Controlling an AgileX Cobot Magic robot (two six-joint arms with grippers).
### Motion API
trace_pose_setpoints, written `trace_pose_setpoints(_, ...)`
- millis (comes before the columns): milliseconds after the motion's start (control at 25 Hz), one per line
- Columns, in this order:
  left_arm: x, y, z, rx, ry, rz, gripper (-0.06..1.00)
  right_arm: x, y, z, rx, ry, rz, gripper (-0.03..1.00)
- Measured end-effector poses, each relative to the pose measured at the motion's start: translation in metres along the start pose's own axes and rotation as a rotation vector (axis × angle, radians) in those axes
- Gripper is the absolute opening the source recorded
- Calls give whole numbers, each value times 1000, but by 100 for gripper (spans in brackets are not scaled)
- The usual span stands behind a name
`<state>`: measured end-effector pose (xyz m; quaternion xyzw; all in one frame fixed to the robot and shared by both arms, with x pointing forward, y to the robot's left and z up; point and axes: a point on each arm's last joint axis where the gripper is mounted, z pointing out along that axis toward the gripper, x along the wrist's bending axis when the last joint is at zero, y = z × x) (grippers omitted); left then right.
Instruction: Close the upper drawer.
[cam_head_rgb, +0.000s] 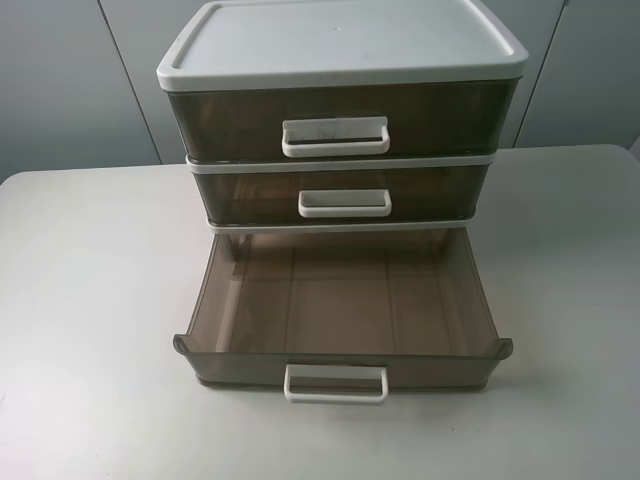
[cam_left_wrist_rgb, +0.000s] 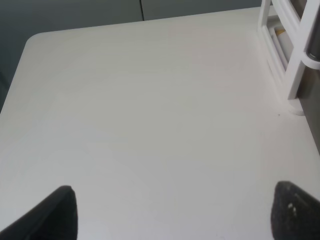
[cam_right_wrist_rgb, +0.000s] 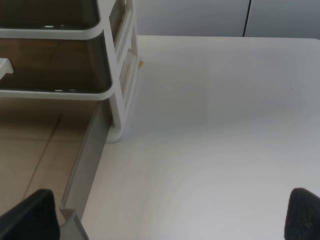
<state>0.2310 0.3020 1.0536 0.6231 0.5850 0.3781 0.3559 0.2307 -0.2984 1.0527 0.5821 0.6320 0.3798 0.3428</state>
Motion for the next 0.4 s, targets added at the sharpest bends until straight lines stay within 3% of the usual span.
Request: trace_pose_setpoints(400, 0, 0, 0, 0, 0, 0, 74, 0, 0, 0, 0, 0, 0, 68)
